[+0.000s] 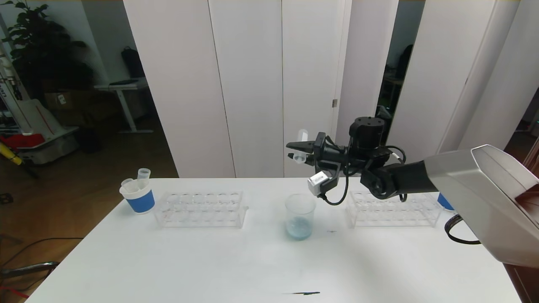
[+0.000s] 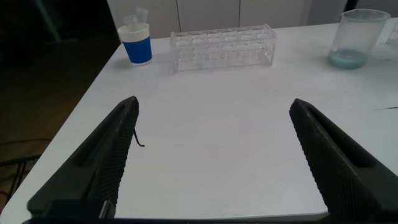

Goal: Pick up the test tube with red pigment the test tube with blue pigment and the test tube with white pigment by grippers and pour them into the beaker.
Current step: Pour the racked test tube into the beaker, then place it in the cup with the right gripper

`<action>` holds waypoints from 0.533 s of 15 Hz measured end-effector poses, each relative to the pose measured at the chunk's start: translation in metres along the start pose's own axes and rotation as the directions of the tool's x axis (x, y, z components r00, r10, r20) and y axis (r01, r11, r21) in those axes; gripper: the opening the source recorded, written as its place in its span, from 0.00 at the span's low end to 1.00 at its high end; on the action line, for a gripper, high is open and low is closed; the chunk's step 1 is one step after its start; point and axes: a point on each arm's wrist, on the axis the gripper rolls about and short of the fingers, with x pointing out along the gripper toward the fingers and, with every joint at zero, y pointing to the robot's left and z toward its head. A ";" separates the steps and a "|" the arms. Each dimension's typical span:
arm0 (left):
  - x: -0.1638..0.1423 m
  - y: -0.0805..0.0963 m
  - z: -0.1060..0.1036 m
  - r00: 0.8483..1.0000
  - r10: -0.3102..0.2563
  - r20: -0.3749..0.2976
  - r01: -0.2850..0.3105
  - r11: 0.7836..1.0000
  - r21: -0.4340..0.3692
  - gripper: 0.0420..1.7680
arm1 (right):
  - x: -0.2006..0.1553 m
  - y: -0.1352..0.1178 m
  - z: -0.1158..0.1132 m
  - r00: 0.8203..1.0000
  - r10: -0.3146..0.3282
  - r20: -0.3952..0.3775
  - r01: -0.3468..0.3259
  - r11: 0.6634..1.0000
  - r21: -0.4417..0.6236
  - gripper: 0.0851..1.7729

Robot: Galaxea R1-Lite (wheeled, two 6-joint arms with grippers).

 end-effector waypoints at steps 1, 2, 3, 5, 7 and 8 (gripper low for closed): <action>0.000 0.000 0.000 1.000 0.000 0.000 0.000 1.000 0.000 0.98 | 0.001 0.000 0.000 1.000 -0.004 0.005 0.004 1.000 -0.002 0.30; 0.000 0.000 0.000 1.000 0.000 0.000 0.000 1.000 0.000 0.98 | 0.001 0.000 0.001 1.000 -0.004 0.006 0.004 1.000 -0.003 0.30; 0.000 0.000 0.000 1.000 0.000 0.000 0.000 1.000 0.000 0.98 | 0.002 0.000 0.001 1.000 -0.004 0.007 0.004 1.000 0.000 0.30; 0.000 0.000 0.000 1.000 0.000 0.000 0.000 1.000 0.000 0.98 | 0.003 -0.001 0.002 1.000 -0.004 0.003 0.004 1.000 0.016 0.30; 0.000 0.000 0.000 1.000 0.000 0.000 0.000 1.000 0.000 0.98 | 0.003 -0.006 0.003 1.000 -0.005 -0.004 0.006 0.999 0.031 0.30; 0.000 0.000 0.000 1.000 0.000 0.000 0.000 1.000 0.000 0.98 | 0.003 -0.011 0.002 1.000 -0.009 -0.021 0.010 0.999 0.040 0.30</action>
